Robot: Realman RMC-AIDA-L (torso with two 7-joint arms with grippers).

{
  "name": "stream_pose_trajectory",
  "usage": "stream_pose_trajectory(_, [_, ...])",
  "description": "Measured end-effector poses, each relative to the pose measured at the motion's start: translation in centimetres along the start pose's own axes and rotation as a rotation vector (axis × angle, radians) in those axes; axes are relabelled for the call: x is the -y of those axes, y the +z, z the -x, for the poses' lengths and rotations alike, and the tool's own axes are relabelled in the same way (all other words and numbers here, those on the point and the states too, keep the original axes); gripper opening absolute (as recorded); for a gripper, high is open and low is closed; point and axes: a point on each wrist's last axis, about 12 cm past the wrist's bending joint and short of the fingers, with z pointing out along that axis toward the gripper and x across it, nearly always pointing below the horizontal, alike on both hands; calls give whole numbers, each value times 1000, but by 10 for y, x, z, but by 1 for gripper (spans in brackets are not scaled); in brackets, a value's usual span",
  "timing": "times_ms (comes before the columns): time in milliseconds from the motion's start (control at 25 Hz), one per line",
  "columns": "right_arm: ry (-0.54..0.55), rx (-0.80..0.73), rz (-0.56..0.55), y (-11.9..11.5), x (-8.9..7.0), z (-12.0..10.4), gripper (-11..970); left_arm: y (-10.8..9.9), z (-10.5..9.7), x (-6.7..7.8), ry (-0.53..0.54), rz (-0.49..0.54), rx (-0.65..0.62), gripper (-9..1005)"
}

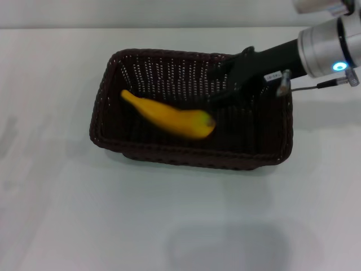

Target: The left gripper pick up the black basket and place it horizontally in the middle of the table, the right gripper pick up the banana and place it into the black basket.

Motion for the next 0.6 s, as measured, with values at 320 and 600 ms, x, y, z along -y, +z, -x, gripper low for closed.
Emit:
stream_pose_trajectory(320, [116, 381, -122, -67, 20, -17, 804, 3, -11, 10, -11, 70, 196, 879])
stream_pose_trajectory(600, [265, 957, -350, -126, 25, -94, 849, 4, -24, 19, 137, 96, 196, 879])
